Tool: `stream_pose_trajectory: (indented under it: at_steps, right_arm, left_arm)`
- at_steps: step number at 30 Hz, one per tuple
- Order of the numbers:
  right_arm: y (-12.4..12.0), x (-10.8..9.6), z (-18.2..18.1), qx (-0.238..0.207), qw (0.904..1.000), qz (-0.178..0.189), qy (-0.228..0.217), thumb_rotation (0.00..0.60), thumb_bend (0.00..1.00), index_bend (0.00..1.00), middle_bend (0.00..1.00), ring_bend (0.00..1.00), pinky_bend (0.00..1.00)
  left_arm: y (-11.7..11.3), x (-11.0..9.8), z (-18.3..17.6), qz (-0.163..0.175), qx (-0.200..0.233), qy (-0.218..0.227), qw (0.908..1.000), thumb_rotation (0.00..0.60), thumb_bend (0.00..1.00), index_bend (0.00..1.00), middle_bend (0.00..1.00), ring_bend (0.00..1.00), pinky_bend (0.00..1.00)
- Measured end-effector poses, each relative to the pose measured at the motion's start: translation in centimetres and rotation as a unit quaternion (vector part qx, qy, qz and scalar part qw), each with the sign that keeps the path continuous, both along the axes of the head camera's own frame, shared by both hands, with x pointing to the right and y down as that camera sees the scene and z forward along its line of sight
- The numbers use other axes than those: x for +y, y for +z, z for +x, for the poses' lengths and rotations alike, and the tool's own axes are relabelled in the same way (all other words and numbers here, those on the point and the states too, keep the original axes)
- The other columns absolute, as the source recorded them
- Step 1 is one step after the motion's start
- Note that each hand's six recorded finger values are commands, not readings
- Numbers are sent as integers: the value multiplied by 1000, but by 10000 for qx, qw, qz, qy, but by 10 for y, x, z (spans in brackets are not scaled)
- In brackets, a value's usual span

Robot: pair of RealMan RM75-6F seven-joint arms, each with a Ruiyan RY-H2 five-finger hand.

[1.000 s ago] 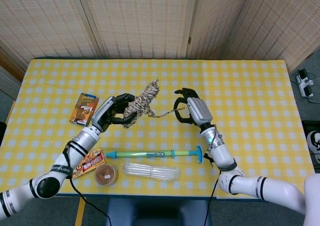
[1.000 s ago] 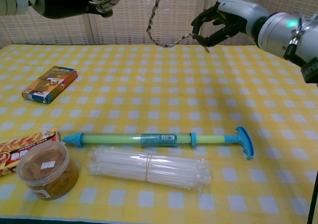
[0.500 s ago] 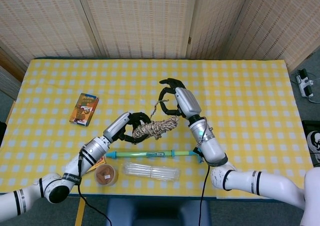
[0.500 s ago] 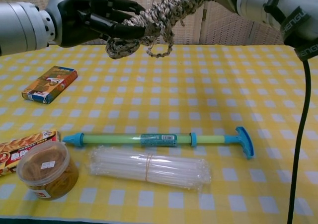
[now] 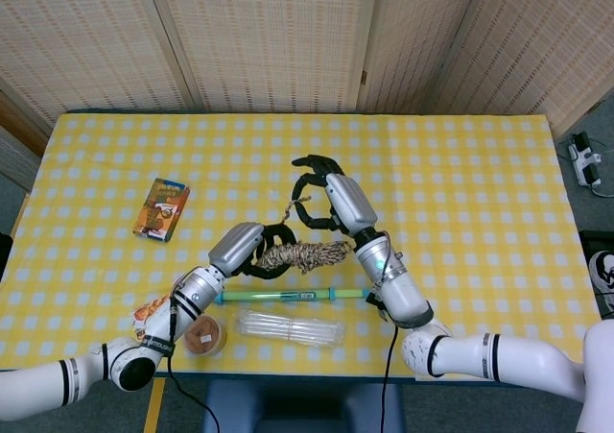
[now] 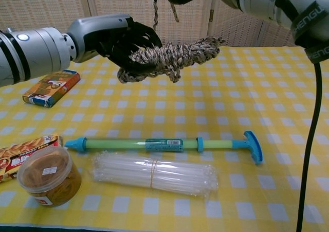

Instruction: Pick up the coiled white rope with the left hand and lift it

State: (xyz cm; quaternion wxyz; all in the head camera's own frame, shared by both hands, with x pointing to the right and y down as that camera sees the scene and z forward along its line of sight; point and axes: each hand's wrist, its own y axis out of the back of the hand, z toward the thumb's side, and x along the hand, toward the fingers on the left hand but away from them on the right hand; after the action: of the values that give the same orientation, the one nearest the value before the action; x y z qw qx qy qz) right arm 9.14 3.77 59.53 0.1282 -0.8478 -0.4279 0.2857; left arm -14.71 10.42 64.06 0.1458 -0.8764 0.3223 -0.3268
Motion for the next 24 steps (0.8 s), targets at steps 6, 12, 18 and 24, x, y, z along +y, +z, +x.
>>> stream_pose_trajectory:
  at_steps: [6,12,18,24]
  right_arm:
    - [-9,8,-4,-94,9999,55,-121,600,610,635,209,83,0]
    - [-14,14,-2,-115,9997,135,-164,600,611,635,209,82,0]
    - [-9,20,-12,-28,9994,190,-301,600,611,635,209,82,0]
    - [-1,23,-25,168,9984,336,-428,600,612,636,209,82,0]
  left_arm:
    - [21,-3,-3,-55,-614,-293,9977,600,565,704,684,630,650]
    - [36,-13,-13,-160,-1062,-959,9896,600,565,712,684,638,653]
    - [45,-18,-16,-418,-1147,-1368,9830,600,565,712,685,643,660]
    - [47,-18,-15,-647,-1098,-1510,9803,600,564,712,687,639,658]
